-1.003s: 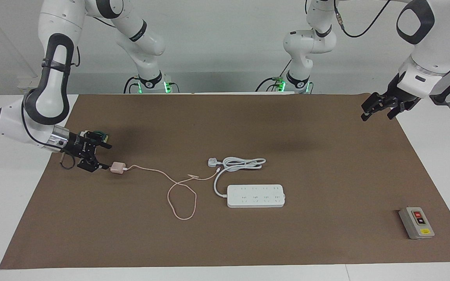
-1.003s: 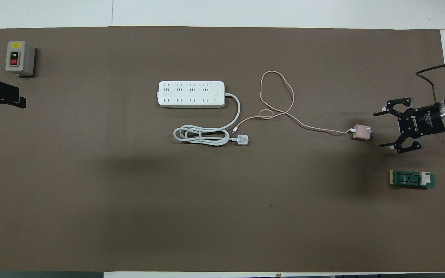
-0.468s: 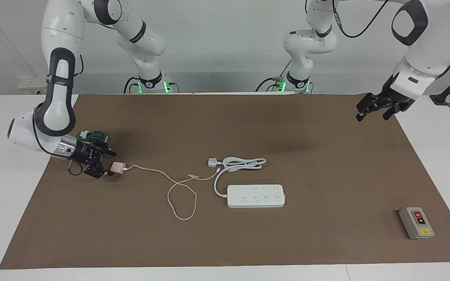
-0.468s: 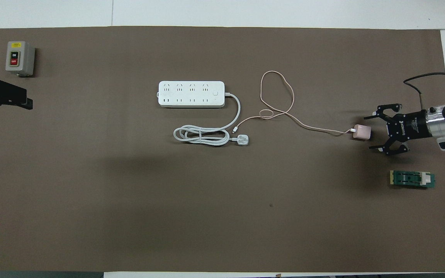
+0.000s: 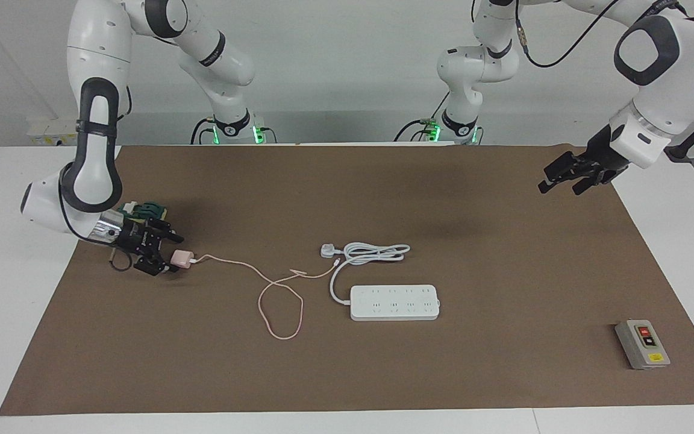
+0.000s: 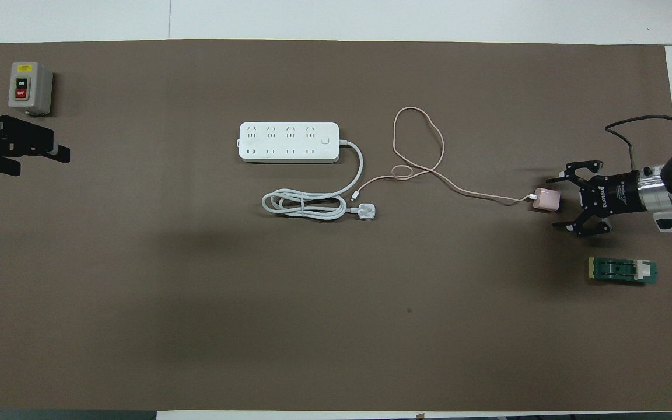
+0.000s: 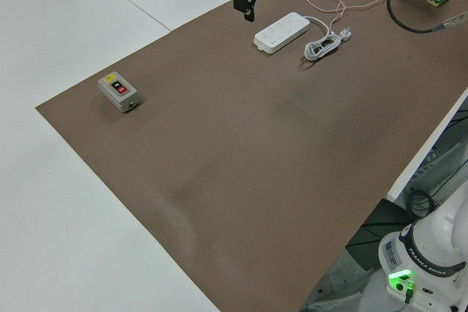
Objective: Plug charger into power strip
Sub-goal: 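Lower the right gripper over the pink charger and close on it, then carry the charger toward the left gripper while the left gripper reaches in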
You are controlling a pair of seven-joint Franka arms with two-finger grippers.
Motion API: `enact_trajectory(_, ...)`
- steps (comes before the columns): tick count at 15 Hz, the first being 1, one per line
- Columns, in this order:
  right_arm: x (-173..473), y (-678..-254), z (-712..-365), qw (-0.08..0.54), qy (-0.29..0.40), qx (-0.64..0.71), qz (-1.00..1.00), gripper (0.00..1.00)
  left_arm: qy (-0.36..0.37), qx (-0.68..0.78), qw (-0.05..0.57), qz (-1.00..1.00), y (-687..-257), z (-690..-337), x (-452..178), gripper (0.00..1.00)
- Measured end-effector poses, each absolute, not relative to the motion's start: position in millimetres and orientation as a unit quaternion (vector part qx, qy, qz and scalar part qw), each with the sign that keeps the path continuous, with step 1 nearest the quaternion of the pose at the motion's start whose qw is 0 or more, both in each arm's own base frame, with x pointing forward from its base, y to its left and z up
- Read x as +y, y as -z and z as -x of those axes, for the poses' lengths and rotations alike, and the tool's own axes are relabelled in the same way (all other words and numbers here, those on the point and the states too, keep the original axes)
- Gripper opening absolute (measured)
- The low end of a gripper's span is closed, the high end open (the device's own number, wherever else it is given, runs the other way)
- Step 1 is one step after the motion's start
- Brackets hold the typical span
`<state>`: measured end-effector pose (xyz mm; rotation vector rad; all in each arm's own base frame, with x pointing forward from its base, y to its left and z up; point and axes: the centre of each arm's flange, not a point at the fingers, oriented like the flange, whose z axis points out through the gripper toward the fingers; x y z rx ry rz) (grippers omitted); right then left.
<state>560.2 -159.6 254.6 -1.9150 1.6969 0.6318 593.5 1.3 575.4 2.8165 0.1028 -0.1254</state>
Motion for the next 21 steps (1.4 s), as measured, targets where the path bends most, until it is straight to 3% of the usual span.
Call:
enact_trajectory(3, -159, -248, -558, 0.248, -0.223, 0.63, 0.702, 0.87, 0.052, 0.049, 0.207, -0.976, -562, -600, 16, 1.0)
enact_trajectory(7, -159, -248, -556, 0.248, -0.22, 0.63, 0.703, 0.82, 0.046, 0.001, 0.242, -0.969, -545, -607, 30, 1.0)
enact_trajectory(10, -159, -250, -554, 0.249, -0.217, 0.629, 0.704, 0.52, 0.052, 0.0, 0.293, -0.955, -538, -610, 29, 1.0)
enact_trajectory(16, -154, -252, -553, 0.247, -0.204, 0.625, 0.712, 0.5, 0.054, 0.014, 0.377, -0.924, -517, -621, 32, 1.0)
enact_trajectory(21, -127, -255, -563, 0.244, -0.209, 0.607, 0.727, 0.5, 0.061, 0.043, 0.485, -0.872, -492, -626, 37, 1.0)
